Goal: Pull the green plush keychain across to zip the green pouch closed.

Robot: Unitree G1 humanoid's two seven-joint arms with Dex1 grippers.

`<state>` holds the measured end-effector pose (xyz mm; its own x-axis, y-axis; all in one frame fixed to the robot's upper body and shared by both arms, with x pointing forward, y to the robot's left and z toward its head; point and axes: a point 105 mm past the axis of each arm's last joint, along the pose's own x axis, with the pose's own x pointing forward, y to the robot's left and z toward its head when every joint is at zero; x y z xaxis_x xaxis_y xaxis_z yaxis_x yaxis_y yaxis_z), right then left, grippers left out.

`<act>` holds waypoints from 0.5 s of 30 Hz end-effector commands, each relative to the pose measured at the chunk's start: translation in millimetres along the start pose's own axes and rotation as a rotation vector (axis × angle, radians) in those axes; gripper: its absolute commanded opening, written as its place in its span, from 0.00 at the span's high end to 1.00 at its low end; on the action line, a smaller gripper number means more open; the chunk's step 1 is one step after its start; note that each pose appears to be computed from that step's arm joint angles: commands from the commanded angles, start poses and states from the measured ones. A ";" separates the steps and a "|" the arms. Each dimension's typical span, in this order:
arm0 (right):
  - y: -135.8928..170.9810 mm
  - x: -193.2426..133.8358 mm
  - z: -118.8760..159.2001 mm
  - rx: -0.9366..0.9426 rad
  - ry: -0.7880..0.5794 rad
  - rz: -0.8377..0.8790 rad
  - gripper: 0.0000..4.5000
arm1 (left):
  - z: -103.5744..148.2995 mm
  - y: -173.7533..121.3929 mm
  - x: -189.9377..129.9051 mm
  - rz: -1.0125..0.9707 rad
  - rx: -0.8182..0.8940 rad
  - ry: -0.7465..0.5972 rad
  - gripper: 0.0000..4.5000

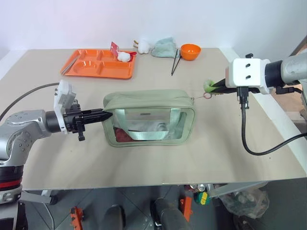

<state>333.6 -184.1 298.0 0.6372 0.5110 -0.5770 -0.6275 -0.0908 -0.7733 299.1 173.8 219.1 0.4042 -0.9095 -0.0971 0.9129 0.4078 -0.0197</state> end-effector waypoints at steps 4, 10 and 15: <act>11.5 0.2 -2.0 -0.069 0.051 -0.025 0.99 | 9.7 1.4 -4.4 0.010 0.034 -0.010 1.00; 61.5 48.8 22.1 -0.004 -0.089 0.084 0.99 | 11.1 -0.6 -5.1 0.010 0.036 -0.007 1.00; 86.1 77.7 22.4 -0.006 -0.094 0.131 0.99 | 11.6 -1.0 -7.7 0.015 0.032 0.002 1.00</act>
<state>320.2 -137.8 199.4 0.5137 0.5780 -0.6341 -0.7057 -0.1358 -0.6954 299.6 175.3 215.8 0.4066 -0.9055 -0.1214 0.9094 0.4138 -0.0412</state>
